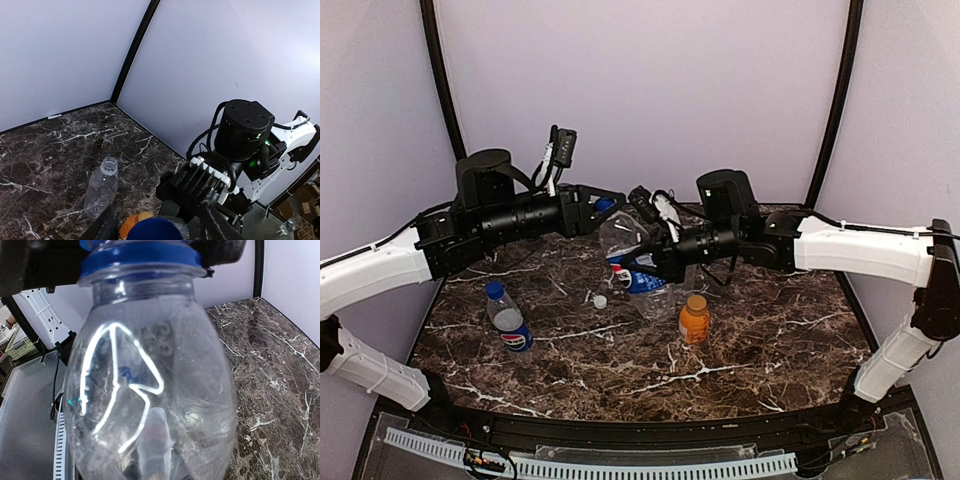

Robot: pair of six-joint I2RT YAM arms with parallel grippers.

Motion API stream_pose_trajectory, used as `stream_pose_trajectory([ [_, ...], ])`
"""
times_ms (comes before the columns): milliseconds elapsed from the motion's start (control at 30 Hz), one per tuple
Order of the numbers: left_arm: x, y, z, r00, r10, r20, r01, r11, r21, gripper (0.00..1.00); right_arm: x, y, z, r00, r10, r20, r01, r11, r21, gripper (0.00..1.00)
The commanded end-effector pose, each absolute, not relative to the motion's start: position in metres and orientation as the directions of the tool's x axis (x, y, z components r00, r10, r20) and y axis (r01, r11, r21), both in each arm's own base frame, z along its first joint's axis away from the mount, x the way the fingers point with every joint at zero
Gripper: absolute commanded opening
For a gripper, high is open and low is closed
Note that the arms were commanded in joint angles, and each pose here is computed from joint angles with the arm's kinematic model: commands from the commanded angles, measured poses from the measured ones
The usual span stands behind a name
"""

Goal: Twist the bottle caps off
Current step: Unscrew the bottle cap from the plastic bottle, then place the bottle cap at the center of the board.

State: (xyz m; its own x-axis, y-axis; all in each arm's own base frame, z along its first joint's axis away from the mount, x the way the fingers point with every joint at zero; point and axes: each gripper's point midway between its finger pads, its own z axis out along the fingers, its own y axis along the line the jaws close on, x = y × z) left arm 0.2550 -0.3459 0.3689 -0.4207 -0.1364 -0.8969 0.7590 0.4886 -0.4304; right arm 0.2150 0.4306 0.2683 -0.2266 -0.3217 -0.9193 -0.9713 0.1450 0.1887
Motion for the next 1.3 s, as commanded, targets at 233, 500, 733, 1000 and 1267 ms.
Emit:
stream_pose_trajectory([
  [233, 0.228, -0.333, 0.405, -0.292, -0.124, -0.948, 0.861, 0.398, -0.317, 0.73, 0.179, 0.426, 0.288, -0.155, -0.274, -0.949, -0.981, -0.075, 0.182, 0.02],
  [500, 0.18, -0.331, 0.416, -0.202, -0.046, -0.978, 0.968, 0.145, -0.207, 0.78, 0.141, 0.421, 0.294, -0.152, -0.274, -0.95, -0.919, -0.315, 0.238, 0.02],
  [733, 0.16, -0.337, 0.413, -0.179, -0.02, -0.984, 0.984, 0.001, -0.179, 0.74, 0.128, 0.42, 0.302, -0.161, -0.273, -0.948, -0.872, -0.41, 0.266, 0.02],
  [1000, 0.153, -0.349, 0.405, -0.215, 0.001, -0.977, 0.971, -0.106, -0.214, 0.62, 0.128, 0.421, 0.303, -0.167, -0.267, -0.949, -0.865, -0.423, 0.271, 0.02],
  [1267, 0.153, -0.35, 0.404, -0.223, 0.006, -0.975, 0.969, -0.111, -0.222, 0.44, 0.129, 0.422, 0.302, -0.168, -0.264, -0.95, -0.868, -0.416, 0.27, 0.02],
])
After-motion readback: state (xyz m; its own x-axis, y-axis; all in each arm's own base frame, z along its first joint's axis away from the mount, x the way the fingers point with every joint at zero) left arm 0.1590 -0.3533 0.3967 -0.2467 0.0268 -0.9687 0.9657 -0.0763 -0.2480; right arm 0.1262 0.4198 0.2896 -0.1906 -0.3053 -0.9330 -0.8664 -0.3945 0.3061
